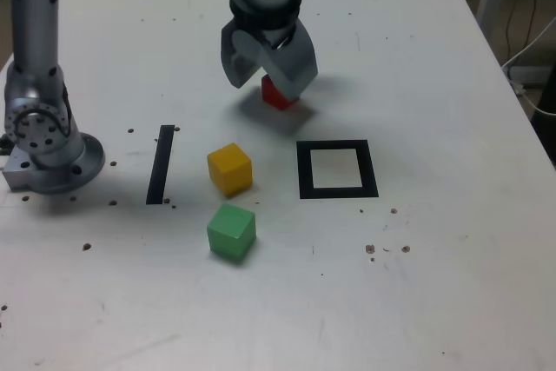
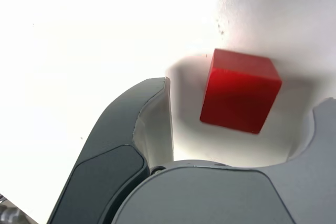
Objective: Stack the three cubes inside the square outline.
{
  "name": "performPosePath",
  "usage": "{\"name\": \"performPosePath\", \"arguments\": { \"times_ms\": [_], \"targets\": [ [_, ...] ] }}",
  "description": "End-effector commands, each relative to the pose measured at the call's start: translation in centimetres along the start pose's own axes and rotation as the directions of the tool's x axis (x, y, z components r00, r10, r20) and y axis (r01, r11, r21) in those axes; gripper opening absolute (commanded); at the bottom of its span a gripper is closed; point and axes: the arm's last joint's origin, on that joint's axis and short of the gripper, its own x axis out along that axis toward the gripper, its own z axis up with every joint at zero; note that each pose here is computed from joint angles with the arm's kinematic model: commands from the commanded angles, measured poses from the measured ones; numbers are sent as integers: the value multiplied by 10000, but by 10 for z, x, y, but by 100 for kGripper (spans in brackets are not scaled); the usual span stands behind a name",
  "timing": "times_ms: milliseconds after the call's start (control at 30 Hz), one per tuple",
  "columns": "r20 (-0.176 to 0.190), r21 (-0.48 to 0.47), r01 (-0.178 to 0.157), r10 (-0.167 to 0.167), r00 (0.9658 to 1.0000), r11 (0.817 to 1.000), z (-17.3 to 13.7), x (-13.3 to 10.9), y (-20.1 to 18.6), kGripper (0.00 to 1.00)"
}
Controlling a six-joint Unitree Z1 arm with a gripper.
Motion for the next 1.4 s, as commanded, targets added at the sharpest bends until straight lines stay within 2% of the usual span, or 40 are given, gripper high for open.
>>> {"name": "performPosePath", "arguments": {
  "times_ms": [0, 133, 233, 433, 767, 933, 1167, 1267, 1367],
  "targets": [
    [-79, 54, 12, -12, 10000, 10000, 4, 4, 3, 83],
    [-108, 57, 54, -54, 9999, 10000, 7, 7, 4, 81],
    [-7, 19, -36, 36, 10000, 10000, 7, 6, 6, 76],
    [361, -79, -241, 243, 9991, 9997, 5, -1, 4, 58],
    [863, -106, -67, 76, 9962, 9999, 4, -3, 0, 31],
    [909, -115, -74, 84, 9958, 9999, 5, -2, 1, 28],
    [921, -80, -280, 286, 9953, 9996, 6, 0, 4, 17],
    [952, -162, -306, 320, 9949, 9994, 5, -3, 3, 17],
    [1135, -316, -220, 254, 9932, 9993, 2, -12, 1, 17]
  ]
}}
